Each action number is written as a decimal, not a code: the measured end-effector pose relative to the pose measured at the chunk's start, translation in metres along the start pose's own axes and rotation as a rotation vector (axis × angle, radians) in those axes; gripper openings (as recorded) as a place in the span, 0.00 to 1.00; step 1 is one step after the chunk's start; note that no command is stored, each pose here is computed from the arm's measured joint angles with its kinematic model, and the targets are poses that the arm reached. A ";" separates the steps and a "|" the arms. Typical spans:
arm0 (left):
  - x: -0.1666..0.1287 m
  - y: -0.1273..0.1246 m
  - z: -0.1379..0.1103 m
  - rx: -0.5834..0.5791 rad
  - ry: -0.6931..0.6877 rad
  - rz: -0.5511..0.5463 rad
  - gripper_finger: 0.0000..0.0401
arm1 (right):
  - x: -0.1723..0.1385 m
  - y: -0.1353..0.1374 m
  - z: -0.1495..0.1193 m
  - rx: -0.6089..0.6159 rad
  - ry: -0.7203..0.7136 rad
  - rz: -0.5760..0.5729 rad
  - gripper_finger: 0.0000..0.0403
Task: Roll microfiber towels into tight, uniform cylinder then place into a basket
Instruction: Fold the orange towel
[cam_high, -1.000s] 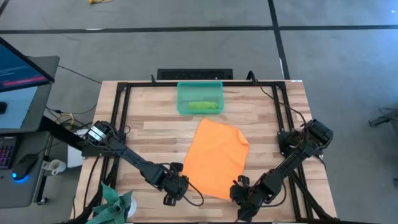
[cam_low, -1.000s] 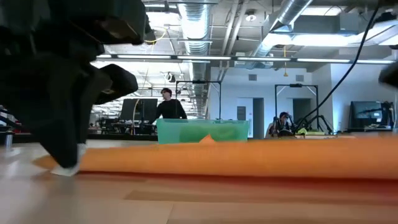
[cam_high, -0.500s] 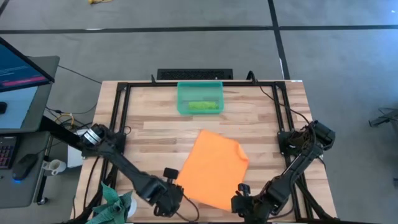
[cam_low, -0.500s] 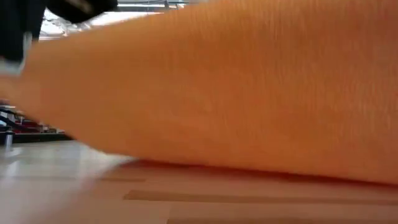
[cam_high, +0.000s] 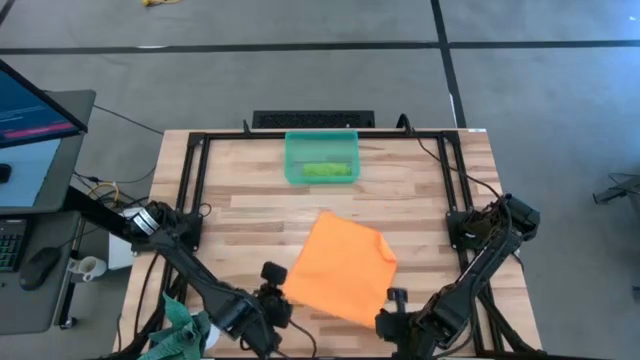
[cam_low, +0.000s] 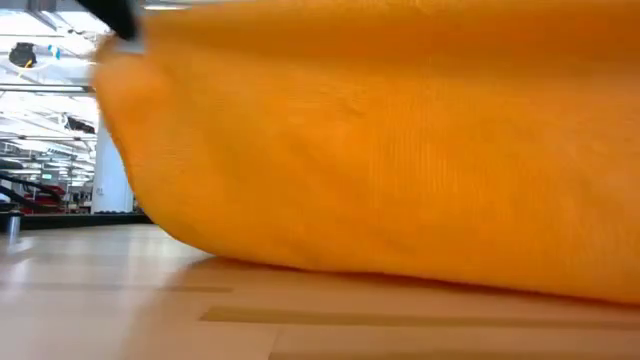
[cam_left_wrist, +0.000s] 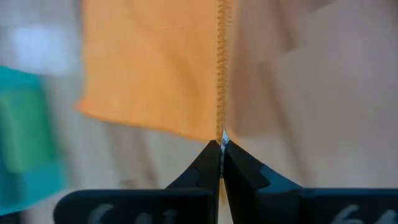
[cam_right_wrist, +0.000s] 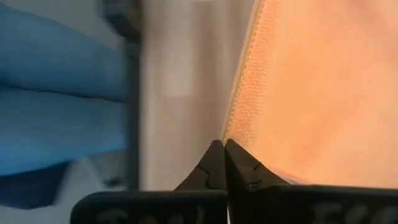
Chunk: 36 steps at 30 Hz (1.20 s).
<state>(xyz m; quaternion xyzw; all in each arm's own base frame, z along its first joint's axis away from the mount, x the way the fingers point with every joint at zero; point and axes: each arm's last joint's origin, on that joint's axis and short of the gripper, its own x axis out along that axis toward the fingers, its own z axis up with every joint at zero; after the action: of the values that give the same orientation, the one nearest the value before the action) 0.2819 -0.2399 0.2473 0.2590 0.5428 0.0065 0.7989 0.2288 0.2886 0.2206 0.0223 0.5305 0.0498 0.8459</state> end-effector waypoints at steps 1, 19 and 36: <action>0.001 0.004 0.000 0.028 0.007 0.039 0.01 | -0.005 -0.002 0.001 -0.011 0.014 -0.041 0.01; -0.088 0.102 0.024 0.071 -0.070 0.433 0.01 | -0.137 -0.033 0.055 -0.257 -0.138 -0.482 0.02; -0.149 0.176 0.020 -0.174 -0.247 0.627 0.01 | -0.222 -0.098 0.073 -0.097 -0.461 -0.616 0.02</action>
<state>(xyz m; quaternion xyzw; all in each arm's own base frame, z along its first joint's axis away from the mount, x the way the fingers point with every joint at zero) 0.2859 -0.1397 0.4557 0.3427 0.3334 0.2664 0.8369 0.2047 0.1681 0.4426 -0.1676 0.3055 -0.1879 0.9183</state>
